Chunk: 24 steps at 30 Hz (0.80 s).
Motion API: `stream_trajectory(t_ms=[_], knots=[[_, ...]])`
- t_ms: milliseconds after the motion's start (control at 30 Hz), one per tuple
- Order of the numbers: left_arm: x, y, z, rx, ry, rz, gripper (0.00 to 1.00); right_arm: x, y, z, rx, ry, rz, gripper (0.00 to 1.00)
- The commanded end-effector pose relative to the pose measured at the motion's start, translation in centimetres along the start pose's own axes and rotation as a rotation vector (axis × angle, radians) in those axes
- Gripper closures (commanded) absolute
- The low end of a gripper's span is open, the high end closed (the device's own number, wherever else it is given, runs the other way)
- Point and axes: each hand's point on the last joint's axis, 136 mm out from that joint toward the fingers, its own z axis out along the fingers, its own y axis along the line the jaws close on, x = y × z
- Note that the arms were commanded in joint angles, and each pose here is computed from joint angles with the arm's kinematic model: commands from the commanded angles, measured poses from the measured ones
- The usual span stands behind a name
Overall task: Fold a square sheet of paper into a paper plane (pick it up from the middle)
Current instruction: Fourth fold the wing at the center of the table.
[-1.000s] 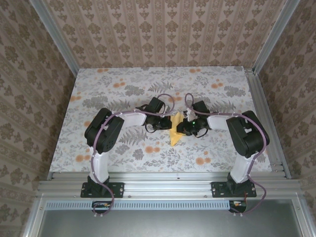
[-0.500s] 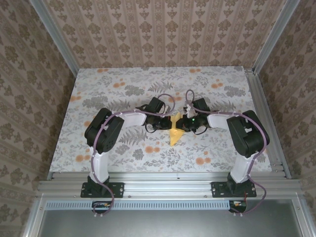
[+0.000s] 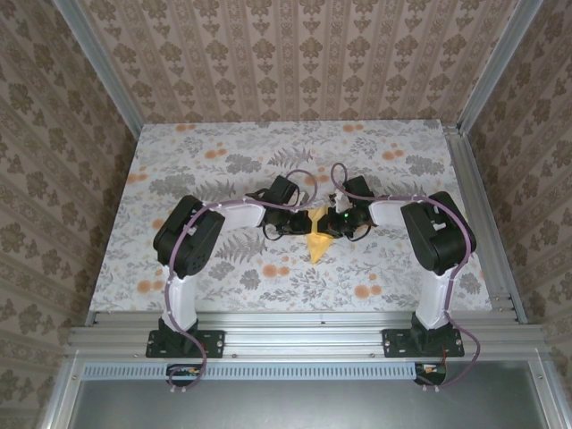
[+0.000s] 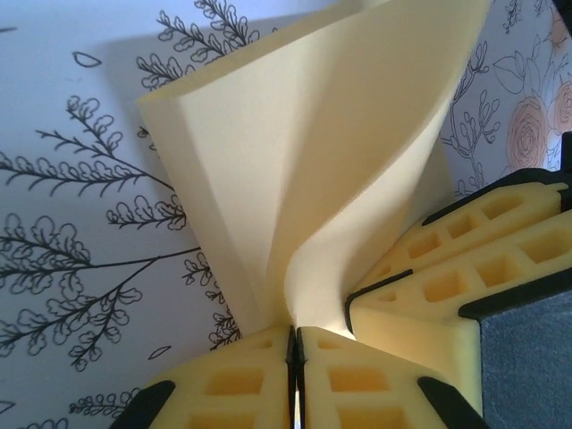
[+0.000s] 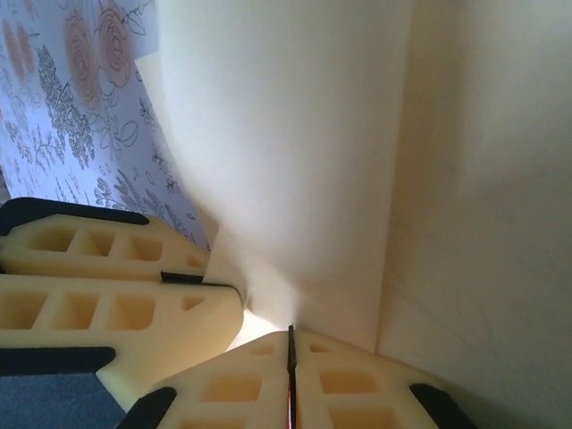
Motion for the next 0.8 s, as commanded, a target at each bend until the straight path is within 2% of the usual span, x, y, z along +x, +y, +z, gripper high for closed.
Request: stream_trajectory(t_ms=[0, 233, 367, 500, 767], knots=[[0.1, 0.0, -1.0, -0.042, 0.018, 0.009, 0.83, 1.4, -3.5, 0.5, 0.127, 0.044, 0.039, 0.89], [-2.1, -1.5, -4.0, -0.082, -0.053, 0.048, 0.66, 2.1, -4.2, 0.7, 0.139, 0.062, 0.051, 0.89], [-2.0, -2.4, -5.8, -0.099, -0.085, 0.055, 0.63, 2.4, -4.3, 0.8, 0.136, 0.066, 0.054, 0.90], [-0.2, -4.0, -5.9, -0.068, -0.088, 0.043, 0.65, 2.6, -4.3, 1.0, 0.118, 0.070, 0.062, 0.90], [2.5, -5.5, -2.5, -0.009, -0.065, 0.049, 0.75, 2.7, -3.8, 0.9, 0.083, 0.074, 0.074, 0.90]])
